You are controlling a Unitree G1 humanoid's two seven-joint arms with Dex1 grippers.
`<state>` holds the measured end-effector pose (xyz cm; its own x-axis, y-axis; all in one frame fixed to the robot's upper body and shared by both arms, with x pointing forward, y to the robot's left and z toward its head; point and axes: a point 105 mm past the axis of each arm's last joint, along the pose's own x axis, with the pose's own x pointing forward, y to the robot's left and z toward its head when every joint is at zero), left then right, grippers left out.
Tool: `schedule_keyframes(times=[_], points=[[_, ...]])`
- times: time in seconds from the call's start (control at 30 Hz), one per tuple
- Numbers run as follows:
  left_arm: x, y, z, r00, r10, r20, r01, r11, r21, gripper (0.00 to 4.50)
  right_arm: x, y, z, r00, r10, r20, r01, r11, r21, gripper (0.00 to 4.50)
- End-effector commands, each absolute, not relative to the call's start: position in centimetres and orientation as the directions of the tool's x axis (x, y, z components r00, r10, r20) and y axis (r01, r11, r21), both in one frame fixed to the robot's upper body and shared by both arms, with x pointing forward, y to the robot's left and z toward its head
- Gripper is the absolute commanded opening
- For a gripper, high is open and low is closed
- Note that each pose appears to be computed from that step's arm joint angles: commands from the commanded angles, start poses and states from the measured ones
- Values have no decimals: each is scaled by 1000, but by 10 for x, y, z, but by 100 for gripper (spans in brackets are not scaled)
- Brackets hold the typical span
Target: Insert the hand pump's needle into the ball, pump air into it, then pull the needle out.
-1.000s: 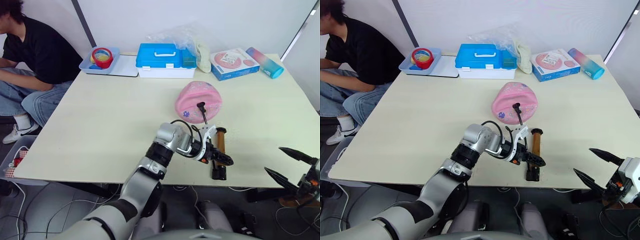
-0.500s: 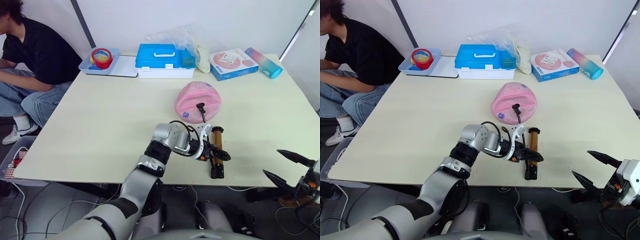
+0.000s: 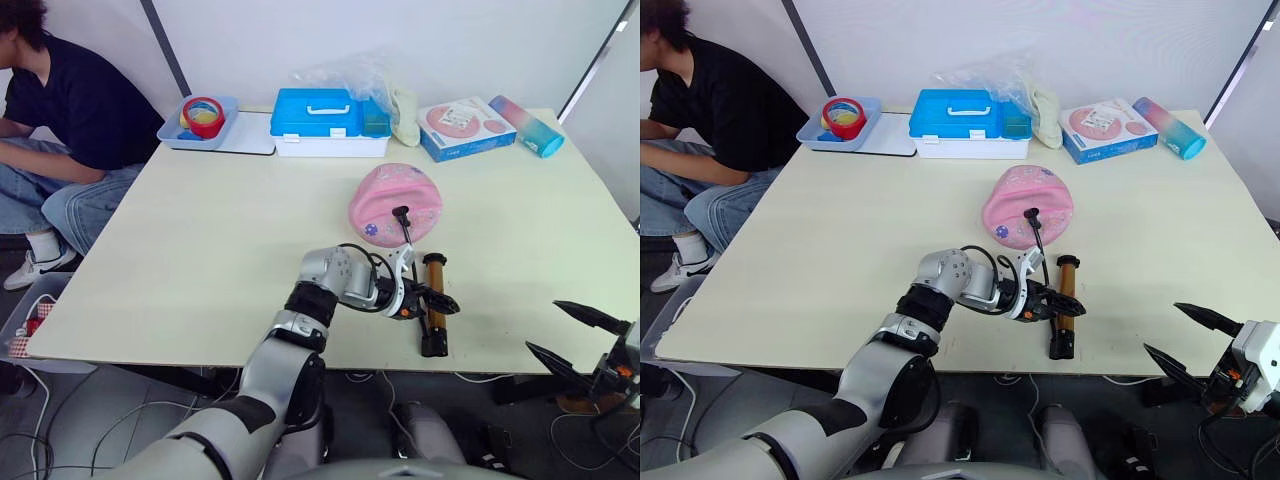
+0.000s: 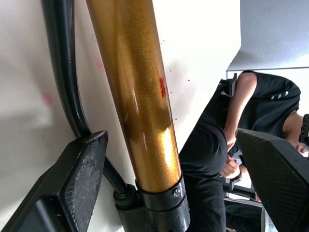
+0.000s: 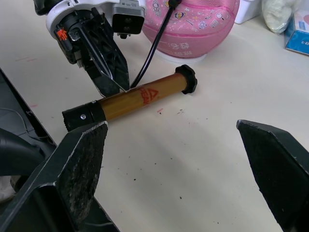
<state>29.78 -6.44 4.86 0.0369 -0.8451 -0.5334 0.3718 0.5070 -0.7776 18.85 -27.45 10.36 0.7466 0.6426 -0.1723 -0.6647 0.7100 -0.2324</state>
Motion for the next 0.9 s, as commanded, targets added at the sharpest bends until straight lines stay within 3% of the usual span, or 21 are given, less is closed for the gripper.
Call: schedule_keyframes(times=[0.03,0.17,0.9], points=[[271,-121,62,-40,-857,-514,443,446,-778,325,188,-274,107,744,647,-168,-666,700,-258,450],[272,-123,62,-38,-863,-504,436,439,-786,141,187,-274,105,744,646,-173,-667,699,-256,450],[267,-136,90,-79,-933,-352,421,288,-860,141,188,-271,105,736,655,-173,-676,691,-257,450]])
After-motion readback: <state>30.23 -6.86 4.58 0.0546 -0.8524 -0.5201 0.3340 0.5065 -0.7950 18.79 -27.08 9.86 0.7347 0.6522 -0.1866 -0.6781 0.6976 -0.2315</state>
